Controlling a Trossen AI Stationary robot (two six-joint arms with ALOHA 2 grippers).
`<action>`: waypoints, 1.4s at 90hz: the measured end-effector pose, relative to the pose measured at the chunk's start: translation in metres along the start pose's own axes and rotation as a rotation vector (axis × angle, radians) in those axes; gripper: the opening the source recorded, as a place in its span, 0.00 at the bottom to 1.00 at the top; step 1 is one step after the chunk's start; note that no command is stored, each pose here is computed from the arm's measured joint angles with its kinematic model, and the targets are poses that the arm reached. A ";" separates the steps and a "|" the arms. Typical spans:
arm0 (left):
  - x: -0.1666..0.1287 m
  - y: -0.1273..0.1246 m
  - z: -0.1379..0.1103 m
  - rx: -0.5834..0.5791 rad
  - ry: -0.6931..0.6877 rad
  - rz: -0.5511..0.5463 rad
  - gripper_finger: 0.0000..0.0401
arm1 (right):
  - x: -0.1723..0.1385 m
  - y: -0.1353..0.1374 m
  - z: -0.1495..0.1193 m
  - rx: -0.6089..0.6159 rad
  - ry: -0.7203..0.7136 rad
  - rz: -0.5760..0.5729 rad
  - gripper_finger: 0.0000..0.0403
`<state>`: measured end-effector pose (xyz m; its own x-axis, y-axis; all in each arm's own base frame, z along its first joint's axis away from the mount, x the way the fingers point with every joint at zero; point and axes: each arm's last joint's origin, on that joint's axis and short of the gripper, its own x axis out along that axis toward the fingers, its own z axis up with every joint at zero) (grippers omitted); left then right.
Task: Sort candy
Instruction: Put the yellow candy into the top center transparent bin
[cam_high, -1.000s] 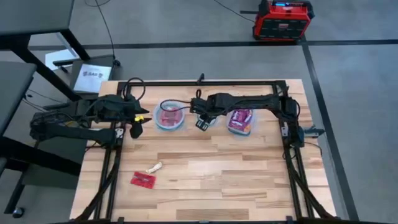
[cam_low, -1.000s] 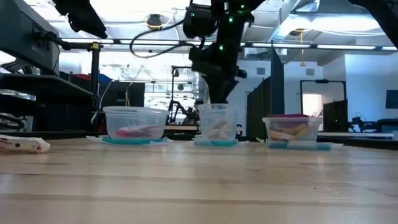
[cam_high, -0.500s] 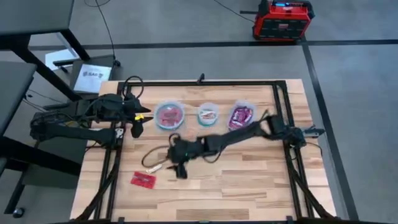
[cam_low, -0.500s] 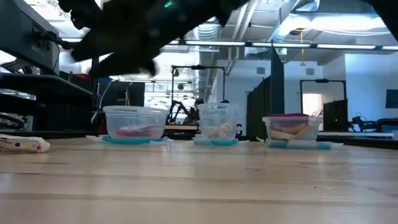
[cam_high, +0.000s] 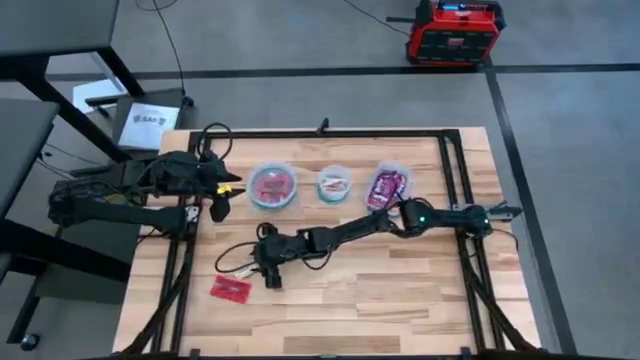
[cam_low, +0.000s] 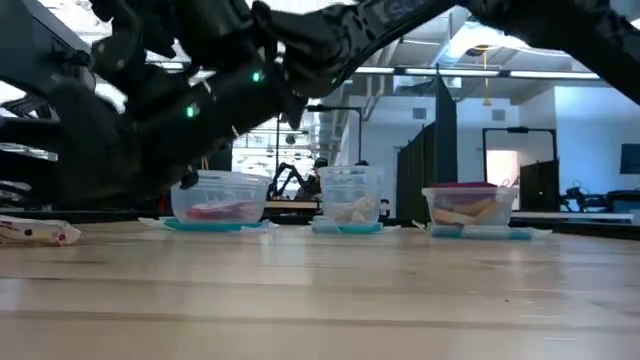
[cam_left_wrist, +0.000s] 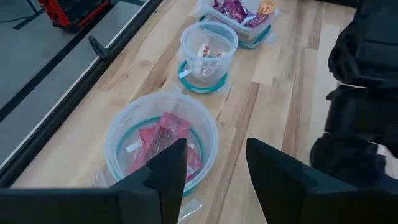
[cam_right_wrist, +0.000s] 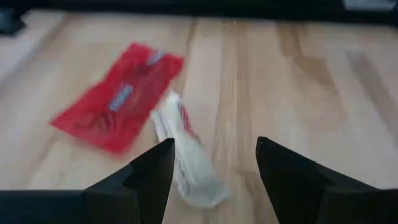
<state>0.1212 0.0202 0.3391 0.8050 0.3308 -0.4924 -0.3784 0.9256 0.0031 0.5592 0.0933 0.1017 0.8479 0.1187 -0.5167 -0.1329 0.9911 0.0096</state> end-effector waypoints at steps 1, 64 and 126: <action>0.000 0.000 0.000 0.001 0.000 0.000 0.38 | 0.001 -0.001 -0.002 0.001 0.007 0.000 0.52; 0.000 0.000 0.000 0.003 0.001 0.000 0.38 | -0.051 -0.009 0.041 -0.048 0.145 0.038 0.00; 0.000 0.000 -0.001 0.001 0.009 0.002 0.38 | -0.279 -0.112 0.064 0.171 0.588 -0.474 0.00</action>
<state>0.1207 0.0201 0.3383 0.8005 0.3307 -0.4998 -0.3793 0.9253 0.0046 0.3703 -0.0472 0.2997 0.3759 -0.3247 -0.8679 0.2978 0.9292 -0.2186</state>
